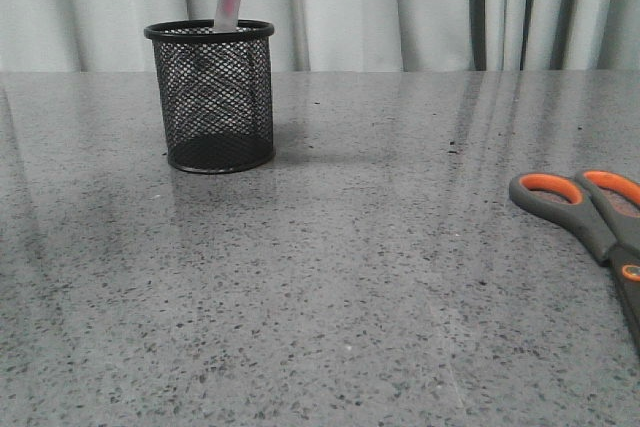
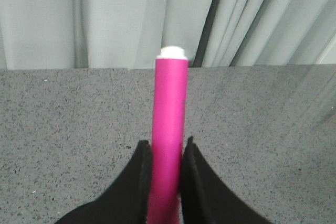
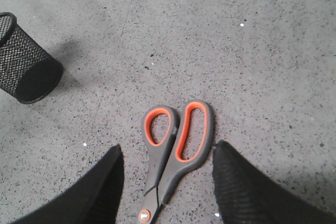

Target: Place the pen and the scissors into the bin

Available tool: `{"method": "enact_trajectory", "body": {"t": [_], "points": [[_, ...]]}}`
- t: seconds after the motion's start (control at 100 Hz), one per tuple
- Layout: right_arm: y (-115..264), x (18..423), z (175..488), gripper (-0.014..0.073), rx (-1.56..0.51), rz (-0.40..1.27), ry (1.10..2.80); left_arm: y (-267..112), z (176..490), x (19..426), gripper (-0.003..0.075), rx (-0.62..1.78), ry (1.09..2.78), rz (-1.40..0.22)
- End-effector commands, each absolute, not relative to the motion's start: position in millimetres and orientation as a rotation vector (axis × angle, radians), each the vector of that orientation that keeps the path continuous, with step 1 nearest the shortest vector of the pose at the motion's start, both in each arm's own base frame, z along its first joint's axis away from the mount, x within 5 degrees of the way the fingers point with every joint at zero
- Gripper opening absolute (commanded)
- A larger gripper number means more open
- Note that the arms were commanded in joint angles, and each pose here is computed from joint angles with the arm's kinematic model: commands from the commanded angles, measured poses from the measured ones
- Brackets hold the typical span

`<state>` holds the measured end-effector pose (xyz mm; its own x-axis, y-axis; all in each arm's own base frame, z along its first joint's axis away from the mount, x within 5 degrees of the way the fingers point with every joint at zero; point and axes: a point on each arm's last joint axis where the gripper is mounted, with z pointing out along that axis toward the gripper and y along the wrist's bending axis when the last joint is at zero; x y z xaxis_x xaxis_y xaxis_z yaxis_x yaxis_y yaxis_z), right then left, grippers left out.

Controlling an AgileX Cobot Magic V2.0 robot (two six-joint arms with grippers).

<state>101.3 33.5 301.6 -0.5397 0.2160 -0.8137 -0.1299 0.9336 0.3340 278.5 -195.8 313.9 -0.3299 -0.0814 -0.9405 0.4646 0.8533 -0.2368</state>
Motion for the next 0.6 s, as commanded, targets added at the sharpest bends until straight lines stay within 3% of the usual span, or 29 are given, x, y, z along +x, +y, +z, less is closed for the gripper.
{"method": "enact_trajectory", "body": {"t": [0.0, 0.2, 0.27, 0.39, 0.46, 0.51, 0.59], "points": [[34, 105, 318, 0.0349, 0.055, 0.458, 2.010, -193, 334, 277, -0.0019, 0.253, 1.715, -0.567], [34, 104, 317, 0.0349, 0.054, 0.457, 2.016, -189, 320, 275, 0.0008, 0.242, 1.723, -0.541], [34, 104, 317, 0.0349, 0.054, 0.456, 2.021, -188, 317, 273, 0.0102, 0.246, 1.734, -0.539], [34, 104, 316, 0.0349, 0.054, 0.455, 2.027, -186, 322, 271, 0.0385, 0.241, 1.719, -0.543], [34, 104, 317, 0.0349, 0.054, 0.456, 2.020, -184, 329, 267, 0.0507, 0.235, 1.697, -0.550], [34, 105, 318, 0.0349, 0.054, 0.457, 2.013, -180, 337, 264, 0.0545, 0.228, 1.673, -0.557], [35, 104, 325, 0.0349, 0.062, 0.479, 1.996, -172, 356, 253, 0.0545, 0.224, 1.614, -0.572]]}}
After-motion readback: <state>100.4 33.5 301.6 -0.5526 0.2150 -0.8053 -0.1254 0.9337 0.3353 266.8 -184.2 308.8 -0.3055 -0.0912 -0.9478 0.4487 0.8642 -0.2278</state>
